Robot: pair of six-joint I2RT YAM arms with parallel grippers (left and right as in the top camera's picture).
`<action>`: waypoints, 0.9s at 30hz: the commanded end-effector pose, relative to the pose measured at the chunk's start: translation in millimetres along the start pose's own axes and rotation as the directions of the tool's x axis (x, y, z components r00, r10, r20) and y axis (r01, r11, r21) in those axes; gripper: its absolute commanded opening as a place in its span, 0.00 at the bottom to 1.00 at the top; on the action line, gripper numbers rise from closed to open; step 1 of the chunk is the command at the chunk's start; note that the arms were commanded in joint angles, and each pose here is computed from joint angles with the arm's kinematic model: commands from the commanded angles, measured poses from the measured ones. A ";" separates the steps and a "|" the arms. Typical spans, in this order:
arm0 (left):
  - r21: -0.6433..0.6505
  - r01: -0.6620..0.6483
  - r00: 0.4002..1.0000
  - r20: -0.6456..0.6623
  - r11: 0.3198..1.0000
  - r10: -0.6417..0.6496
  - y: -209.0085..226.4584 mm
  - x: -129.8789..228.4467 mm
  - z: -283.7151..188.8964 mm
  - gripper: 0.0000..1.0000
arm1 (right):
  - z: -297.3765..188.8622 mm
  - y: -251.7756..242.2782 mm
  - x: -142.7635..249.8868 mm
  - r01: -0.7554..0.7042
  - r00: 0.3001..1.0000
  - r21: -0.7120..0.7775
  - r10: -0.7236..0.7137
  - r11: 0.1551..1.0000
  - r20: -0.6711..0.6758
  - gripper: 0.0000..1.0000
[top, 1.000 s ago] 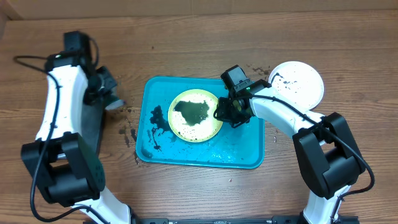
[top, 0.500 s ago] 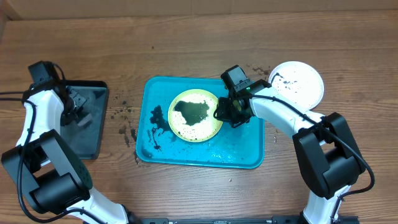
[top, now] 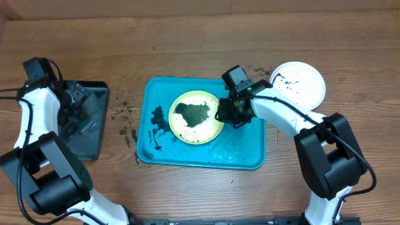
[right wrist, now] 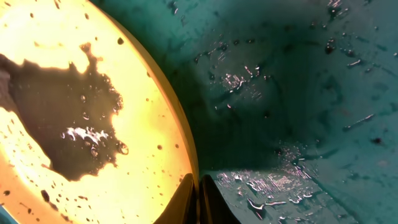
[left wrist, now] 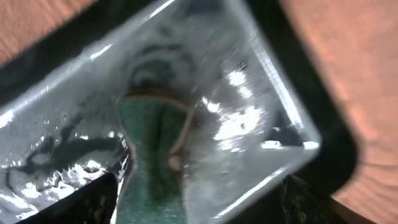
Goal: Clean dirty plates on tray and stack at the side
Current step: 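Return the sponge to the black basin with the left gripper, then lift the yellow-rimmed plate off the tray with the right gripper and tilt it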
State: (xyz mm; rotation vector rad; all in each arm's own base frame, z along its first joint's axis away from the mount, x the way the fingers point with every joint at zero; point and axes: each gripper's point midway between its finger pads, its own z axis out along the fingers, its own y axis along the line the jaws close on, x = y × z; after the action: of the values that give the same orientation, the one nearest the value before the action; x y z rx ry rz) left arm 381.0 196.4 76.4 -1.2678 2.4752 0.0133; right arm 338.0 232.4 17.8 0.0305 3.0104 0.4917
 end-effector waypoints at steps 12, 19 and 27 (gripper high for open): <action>0.086 -0.001 1.000 0.031 0.996 -0.002 -20.1 -15.4 -26.6 1.00 | -122.2 15.3 -58.6 0.211 0.899 0.444 -0.351 0.871 0.261 0.04; 0.084 -0.001 0.999 0.032 0.997 -0.002 -19.8 -15.8 -26.6 1.00 | -180.7 43.6 -62.8 0.216 0.729 0.770 -0.623 0.601 0.282 0.04; 0.084 -0.001 0.999 0.032 0.997 -0.002 -19.8 -15.8 -26.6 1.00 | -220.0 80.1 -47.9 0.175 0.554 0.943 -0.820 0.284 0.144 0.04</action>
State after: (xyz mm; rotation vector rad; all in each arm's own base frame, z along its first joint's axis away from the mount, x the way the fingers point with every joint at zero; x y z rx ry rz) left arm 392.1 192.1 93.1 -1.2437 2.4583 -0.0578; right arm 362.6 244.2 199.7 -0.6767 2.1924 -0.7940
